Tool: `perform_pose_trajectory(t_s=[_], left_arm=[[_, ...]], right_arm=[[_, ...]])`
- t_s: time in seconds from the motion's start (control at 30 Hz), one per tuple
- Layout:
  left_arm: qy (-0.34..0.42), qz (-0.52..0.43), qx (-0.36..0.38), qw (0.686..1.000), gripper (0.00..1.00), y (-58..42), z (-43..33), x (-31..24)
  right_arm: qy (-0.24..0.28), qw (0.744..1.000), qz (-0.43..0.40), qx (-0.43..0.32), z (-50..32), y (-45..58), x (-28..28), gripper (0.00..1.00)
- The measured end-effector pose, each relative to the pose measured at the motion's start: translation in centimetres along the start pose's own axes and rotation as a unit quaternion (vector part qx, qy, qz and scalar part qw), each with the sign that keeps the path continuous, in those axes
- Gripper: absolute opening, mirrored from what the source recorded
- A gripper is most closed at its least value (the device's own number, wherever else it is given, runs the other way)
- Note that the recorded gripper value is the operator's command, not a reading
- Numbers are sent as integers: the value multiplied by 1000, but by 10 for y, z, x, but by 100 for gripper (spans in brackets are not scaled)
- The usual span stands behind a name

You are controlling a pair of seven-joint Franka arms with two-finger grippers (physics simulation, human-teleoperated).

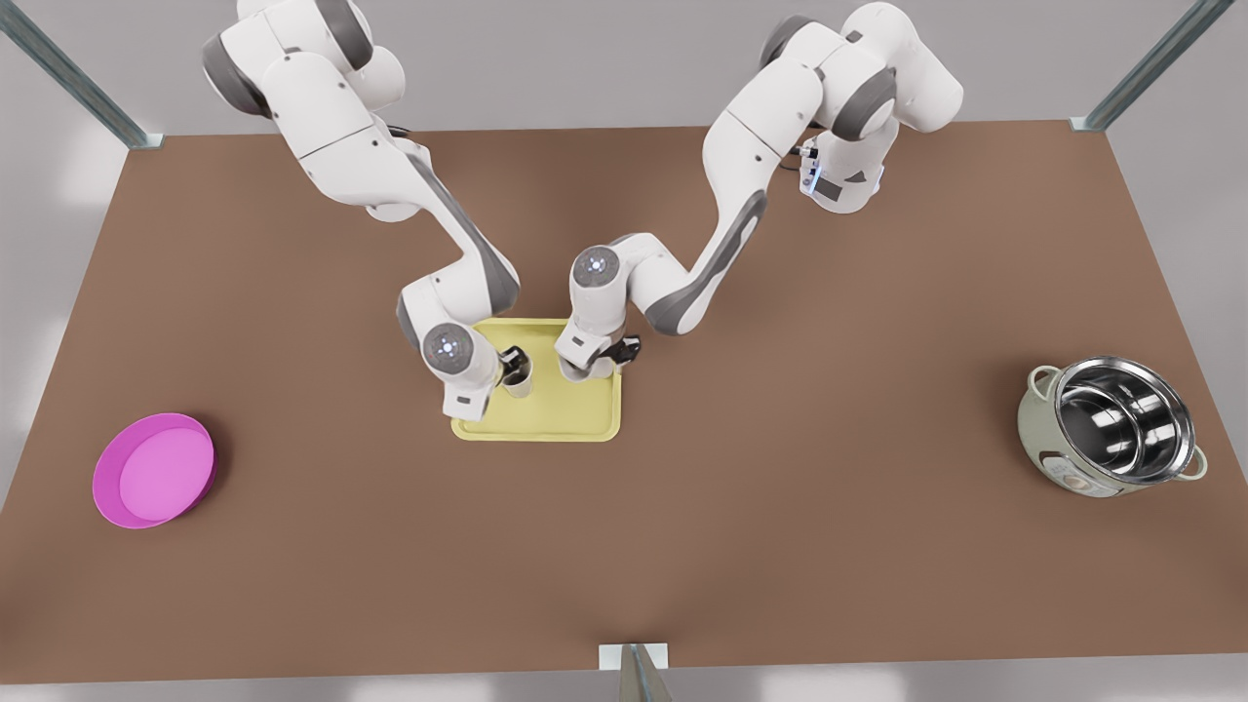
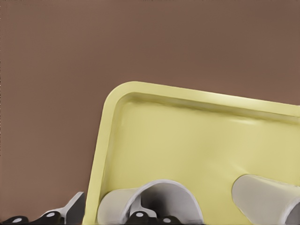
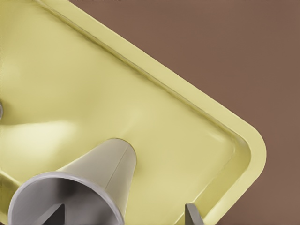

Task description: Use the left arm to pick up the white IKEA cup from the tray and place it on the middle-left position; use the right arm to pick up the white IKEA cup from the tray and place it on the middle-right position

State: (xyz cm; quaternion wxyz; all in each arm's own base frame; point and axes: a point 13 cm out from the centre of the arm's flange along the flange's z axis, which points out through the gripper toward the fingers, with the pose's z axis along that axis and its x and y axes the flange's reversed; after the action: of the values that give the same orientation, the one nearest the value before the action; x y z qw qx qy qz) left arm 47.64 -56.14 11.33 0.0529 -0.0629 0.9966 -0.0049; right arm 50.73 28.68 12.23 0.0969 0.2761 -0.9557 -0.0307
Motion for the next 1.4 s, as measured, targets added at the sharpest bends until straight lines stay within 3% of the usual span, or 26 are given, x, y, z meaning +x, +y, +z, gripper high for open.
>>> perform_pose_trajectory(t_s=[0.03, 0.17, 0.27, 0.33, 0.4, 0.5, 0.63, 0.83, 1.03, 1.3, 1.37, 1.4], left_arm=[[-1, -6, 1, 1000, 16, 0, -4, -3], [-3, -24, -3, 1000, 1, 3, -13, -10], [-4, -36, -7, 999, 0, 6, -28, -15], [-9, -61, 0, 998, 0, 20, -71, -39], [-4, -102, -16, 995, 0, 97, -114, -61], [7, -185, -44, 982, 0, 273, -128, -90], [7, -235, -55, 970, 0, 405, -94, -126], [-25, -166, -29, 985, 0, 407, -41, -135], [-64, -118, -4, 991, 0, 406, -22, -154], [-92, -70, 10, 993, 0, 405, -1, -164], [-98, -59, 13, 993, 7, 404, -2, -166], [-100, -55, 14, 993, 19, 403, -2, -167]], right_arm=[[-2, 1000, -1, 0, 0, 0, -1, 96], [-3, 1000, -3, 0, 5, 2, -3, 94], [-2, 1000, -3, -2, 15, 1, -5, 86], [-4, 1000, -3, -2, 17, 1, -6, 67], [-6, 1000, -3, -2, 16, 1, -7, 51], [-10, 1000, -4, -1, 14, 0, -9, 36], [-12, 1000, -5, -1, 10, 0, -10, 23], [-31, 1000, -2, 3, -30, -5, -10, 18], [-113, 991, 76, 8, -162, -126, -25, 15], [-104, 989, 95, 35, -151, -284, -21, 12], [-106, 989, 90, 45, -146, -320, -23, 11], [-106, 989, 87, 51, -142, -337, -23, 11]])
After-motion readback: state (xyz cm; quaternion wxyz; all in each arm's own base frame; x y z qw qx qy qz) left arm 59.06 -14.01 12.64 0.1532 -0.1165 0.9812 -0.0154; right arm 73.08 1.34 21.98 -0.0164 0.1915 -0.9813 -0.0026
